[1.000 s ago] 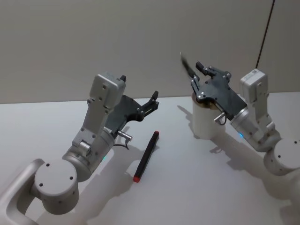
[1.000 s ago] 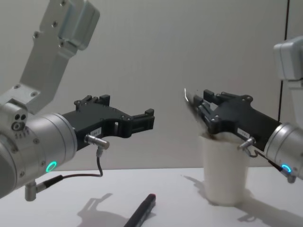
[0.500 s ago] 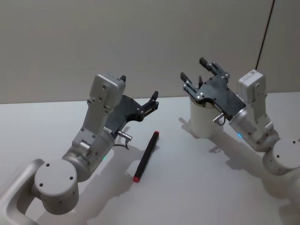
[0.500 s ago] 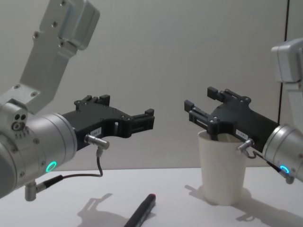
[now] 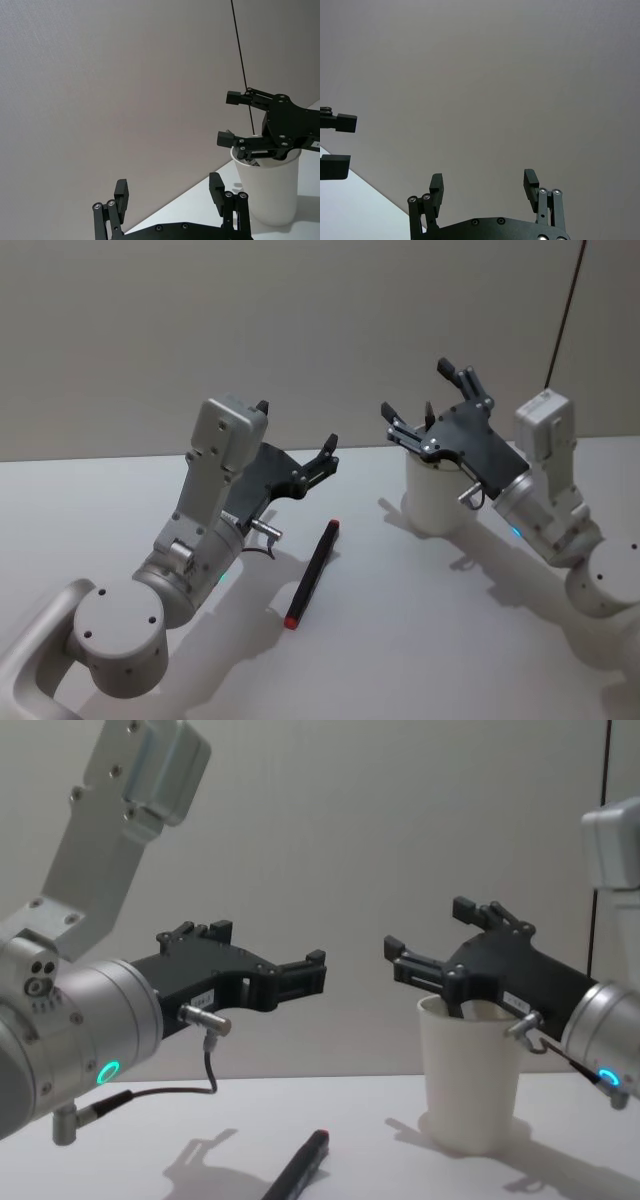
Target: Place the pen into the pen holder.
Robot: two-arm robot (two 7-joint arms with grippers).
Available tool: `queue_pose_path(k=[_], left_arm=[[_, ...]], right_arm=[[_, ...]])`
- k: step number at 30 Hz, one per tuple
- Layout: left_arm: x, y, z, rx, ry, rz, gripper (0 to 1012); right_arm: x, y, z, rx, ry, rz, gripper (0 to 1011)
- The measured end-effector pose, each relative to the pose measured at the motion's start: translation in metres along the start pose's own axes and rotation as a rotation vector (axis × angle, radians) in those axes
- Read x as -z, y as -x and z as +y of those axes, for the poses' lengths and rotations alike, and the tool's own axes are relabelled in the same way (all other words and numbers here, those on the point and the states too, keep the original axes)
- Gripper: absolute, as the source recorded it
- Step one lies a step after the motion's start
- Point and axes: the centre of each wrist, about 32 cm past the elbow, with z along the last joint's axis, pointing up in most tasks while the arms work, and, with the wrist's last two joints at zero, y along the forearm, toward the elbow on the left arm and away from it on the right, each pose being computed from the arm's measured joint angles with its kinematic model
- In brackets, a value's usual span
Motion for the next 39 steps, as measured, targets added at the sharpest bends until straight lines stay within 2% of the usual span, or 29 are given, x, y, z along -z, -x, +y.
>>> queue_pose_path(k=[16,25,39], left_arm=[[0.0,0.0,0.0,0.0,0.0,0.0,1001],[0.0,0.0,0.0,0.0,0.0,0.0,1001],[0.0,0.0,0.0,0.0,0.0,0.0,1001]], right_arm=[[-0.017,0.003,-0.028,0.035,0.016,0.038,1002],[-0.019,0.004,-0.031,0.046,0.025,0.045,1001],[-0.038,0.01,-0.056,0.138,0.107,0.113,1001]])
